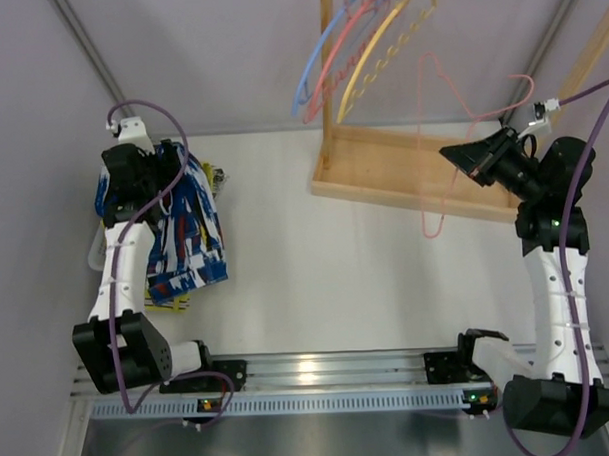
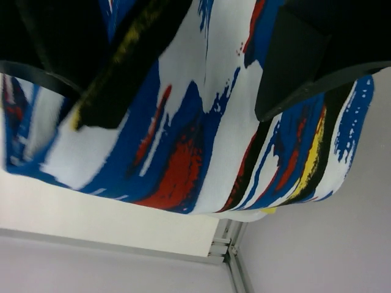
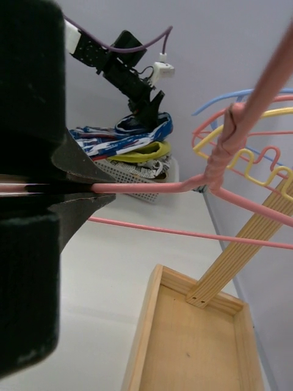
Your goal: Remove the trousers from the hanger
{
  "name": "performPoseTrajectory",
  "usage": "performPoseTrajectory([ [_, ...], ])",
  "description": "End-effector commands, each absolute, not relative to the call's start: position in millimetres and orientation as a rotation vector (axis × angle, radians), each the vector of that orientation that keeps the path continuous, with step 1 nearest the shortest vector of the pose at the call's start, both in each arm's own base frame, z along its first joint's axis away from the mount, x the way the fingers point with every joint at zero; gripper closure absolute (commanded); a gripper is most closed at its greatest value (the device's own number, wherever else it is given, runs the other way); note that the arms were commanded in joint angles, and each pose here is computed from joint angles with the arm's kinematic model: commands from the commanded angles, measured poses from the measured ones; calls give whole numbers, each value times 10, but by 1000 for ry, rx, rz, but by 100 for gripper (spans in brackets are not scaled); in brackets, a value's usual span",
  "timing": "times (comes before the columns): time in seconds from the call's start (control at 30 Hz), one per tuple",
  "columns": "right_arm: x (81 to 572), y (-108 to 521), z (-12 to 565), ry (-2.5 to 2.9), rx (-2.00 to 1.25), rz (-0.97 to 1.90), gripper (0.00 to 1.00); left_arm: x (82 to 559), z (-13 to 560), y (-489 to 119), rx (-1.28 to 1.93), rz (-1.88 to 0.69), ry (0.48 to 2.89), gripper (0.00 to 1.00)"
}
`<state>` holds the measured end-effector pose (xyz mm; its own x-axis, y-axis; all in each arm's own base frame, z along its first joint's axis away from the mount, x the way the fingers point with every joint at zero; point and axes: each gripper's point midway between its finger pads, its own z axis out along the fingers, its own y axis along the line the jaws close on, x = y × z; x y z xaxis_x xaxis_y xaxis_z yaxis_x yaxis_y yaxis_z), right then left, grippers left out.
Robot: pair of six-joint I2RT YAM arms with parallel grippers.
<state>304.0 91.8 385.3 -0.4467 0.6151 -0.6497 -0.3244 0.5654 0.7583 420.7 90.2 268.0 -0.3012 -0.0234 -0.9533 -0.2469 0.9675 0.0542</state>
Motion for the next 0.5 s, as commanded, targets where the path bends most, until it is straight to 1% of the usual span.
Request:
performPoseTrajectory([
  [0.0, 3013, 915, 4194, 1667, 257, 1076, 100, 4012, 3394, 722, -148, 139, 1760, 2],
  [0.03, 3002, 902, 4256, 1657, 269, 1069, 100, 3971, 3545, 649, -107, 115, 1739, 2],
  [0.07, 3029, 850, 4269, 1649, 306, 1043, 100, 3834, 3711, 634, -104, 123, 1704, 2],
  [0.23, 3077, 736, 4305, 1656, 435, 1005, 100, 3369, 4099, 552, -69, 145, 1611, 2],
  [0.27, 3126, 698, 4296, 1657, 472, 994, 100, 3266, 4217, 448, -32, 108, 1576, 2],
  [0.37, 3181, 625, 4415, 1652, 512, 951, 100, 3157, 4431, 221, 42, 10, 1522, 2],
  [0.4, 3247, 604, 4407, 1663, 527, 938, 100, 3137, 4489, 40, 118, -71, 1508, 2],
  [0.47, 3327, 561, 4492, 1653, 540, 912, 100, 3071, 4693, -156, 171, -172, 1466, 2],
])
